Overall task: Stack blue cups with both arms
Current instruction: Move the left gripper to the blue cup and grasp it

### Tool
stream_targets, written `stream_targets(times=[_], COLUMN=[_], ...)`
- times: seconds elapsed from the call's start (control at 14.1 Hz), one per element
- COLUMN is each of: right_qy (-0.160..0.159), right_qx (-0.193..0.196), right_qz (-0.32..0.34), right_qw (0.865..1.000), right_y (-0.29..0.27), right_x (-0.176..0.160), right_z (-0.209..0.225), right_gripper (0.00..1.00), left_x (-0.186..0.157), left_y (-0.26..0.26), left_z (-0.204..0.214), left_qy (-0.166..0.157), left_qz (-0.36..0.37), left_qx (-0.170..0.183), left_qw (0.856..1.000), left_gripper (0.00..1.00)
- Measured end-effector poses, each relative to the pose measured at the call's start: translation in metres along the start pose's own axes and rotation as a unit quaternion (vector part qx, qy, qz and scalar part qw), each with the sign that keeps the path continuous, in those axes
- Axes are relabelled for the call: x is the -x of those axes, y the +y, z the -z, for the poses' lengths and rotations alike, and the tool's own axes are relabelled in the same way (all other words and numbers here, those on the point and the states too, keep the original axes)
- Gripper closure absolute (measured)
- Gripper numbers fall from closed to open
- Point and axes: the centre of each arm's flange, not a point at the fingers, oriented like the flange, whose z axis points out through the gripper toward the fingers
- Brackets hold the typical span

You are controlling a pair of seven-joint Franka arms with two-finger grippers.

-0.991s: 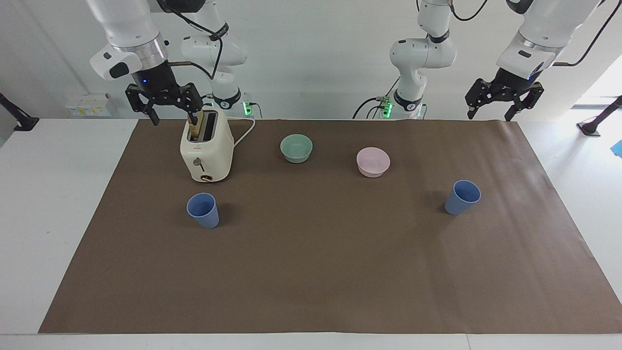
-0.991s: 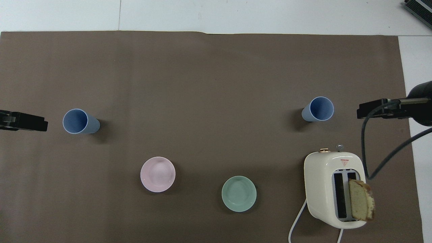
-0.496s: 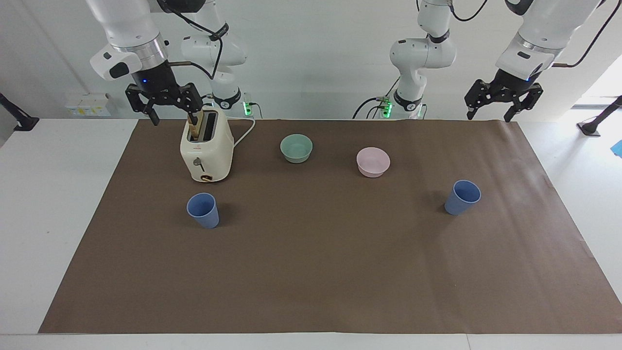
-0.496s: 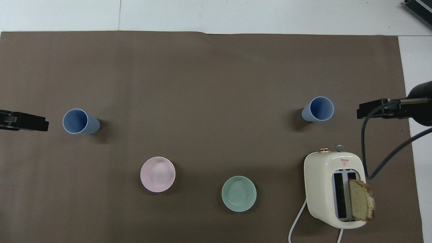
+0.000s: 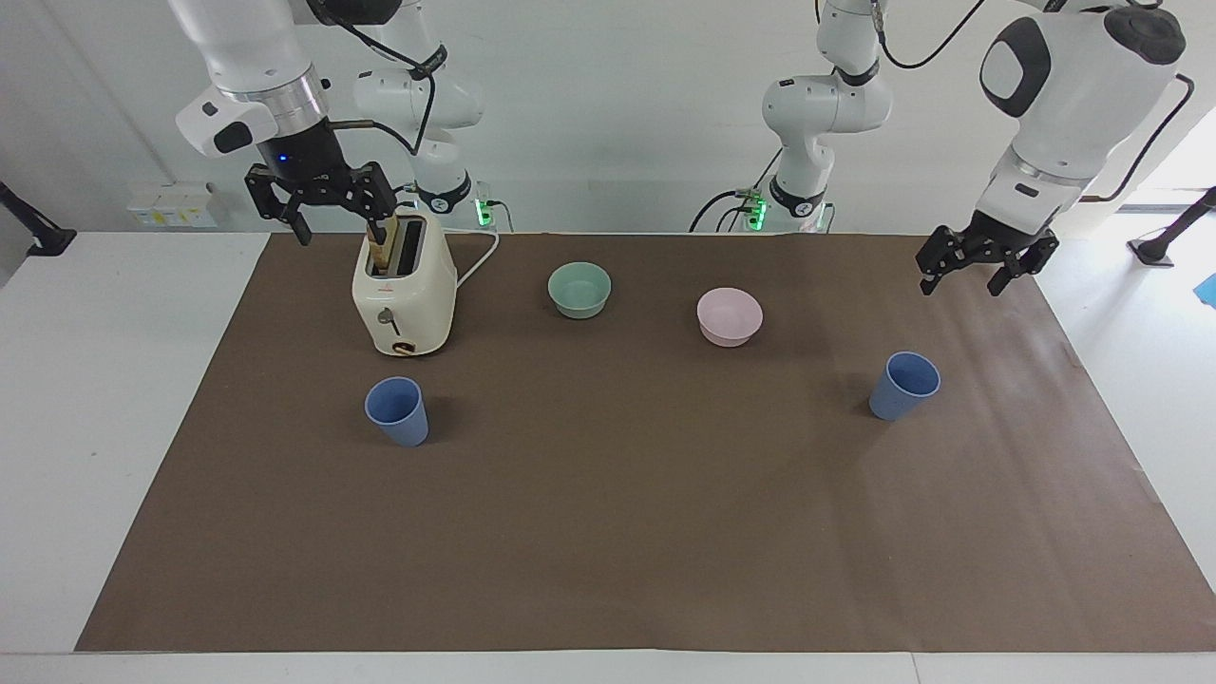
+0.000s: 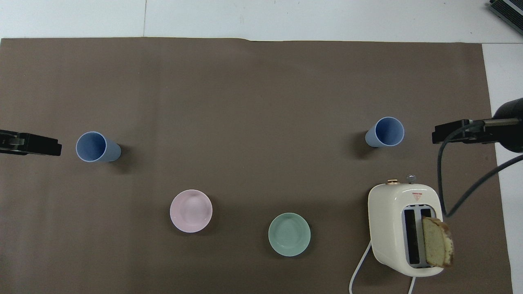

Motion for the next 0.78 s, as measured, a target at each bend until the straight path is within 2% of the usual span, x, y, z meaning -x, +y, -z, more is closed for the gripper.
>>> stream_targets(times=[0.5,0.78], right_qy=[0.0,0.0], right_qx=[0.0,0.0], right_qz=[0.0,0.0], right_qw=[1.0,1.0], right_y=[0.0,0.0], right_x=[0.0,0.0], right_z=[0.0,0.0], right_gripper=[0.0,0.0], left_x=[-0.021,-0.021], left_y=[-0.054,-0.054], left_z=[-0.116,-0.163], left_qy=[-0.015,-0.033], left_qz=[0.088,0.109], left_qx=[-0.001,0.024], left_qw=[0.996,0.993], left_gripper=[0.0,0.0])
